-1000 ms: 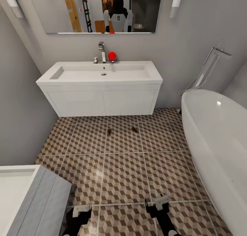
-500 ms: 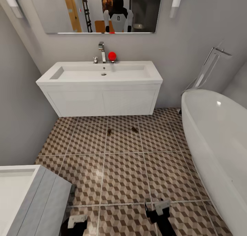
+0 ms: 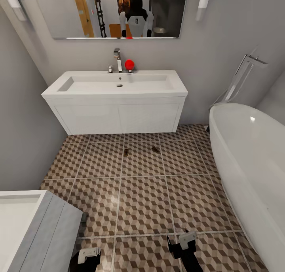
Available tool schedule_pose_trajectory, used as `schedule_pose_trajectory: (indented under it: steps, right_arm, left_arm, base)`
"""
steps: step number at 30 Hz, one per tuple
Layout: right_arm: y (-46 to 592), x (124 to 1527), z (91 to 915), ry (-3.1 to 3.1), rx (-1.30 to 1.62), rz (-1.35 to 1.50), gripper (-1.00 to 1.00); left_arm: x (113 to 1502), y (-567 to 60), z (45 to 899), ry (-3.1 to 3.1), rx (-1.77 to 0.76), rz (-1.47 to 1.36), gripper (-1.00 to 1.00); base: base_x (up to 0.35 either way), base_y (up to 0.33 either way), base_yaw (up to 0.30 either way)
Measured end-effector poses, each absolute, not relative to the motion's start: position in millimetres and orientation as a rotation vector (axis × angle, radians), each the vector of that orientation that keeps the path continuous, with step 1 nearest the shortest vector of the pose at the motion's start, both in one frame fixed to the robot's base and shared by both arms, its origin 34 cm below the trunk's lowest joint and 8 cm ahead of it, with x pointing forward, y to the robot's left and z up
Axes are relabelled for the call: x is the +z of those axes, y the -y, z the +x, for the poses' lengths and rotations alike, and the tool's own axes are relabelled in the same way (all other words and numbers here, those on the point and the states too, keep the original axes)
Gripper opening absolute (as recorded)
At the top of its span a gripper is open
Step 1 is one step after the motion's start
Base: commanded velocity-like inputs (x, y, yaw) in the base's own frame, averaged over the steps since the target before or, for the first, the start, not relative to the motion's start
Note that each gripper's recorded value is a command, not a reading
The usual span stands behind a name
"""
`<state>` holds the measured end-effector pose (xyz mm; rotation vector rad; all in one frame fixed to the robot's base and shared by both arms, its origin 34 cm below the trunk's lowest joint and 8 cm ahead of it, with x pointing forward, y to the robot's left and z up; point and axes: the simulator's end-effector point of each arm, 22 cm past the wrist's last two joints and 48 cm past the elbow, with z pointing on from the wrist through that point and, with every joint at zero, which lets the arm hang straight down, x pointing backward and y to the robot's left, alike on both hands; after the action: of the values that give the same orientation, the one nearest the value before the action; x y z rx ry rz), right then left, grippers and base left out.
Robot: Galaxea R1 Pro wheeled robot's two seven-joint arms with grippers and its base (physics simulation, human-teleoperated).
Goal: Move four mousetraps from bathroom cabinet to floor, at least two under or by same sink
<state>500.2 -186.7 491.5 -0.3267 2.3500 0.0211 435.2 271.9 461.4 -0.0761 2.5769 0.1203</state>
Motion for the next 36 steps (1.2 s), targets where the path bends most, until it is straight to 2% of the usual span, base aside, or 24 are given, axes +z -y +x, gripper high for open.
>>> schedule_pose_trajectory:
  steps: [36]
  right_arm:
    - [186, 540, 511, -2.314, 0.016, -0.326, 1.00]
  left_arm:
    - [507, -271, 448, -2.543, 0.116, -0.075, 1.00]
  base:
    - [0.000, 0.000, 0.000]
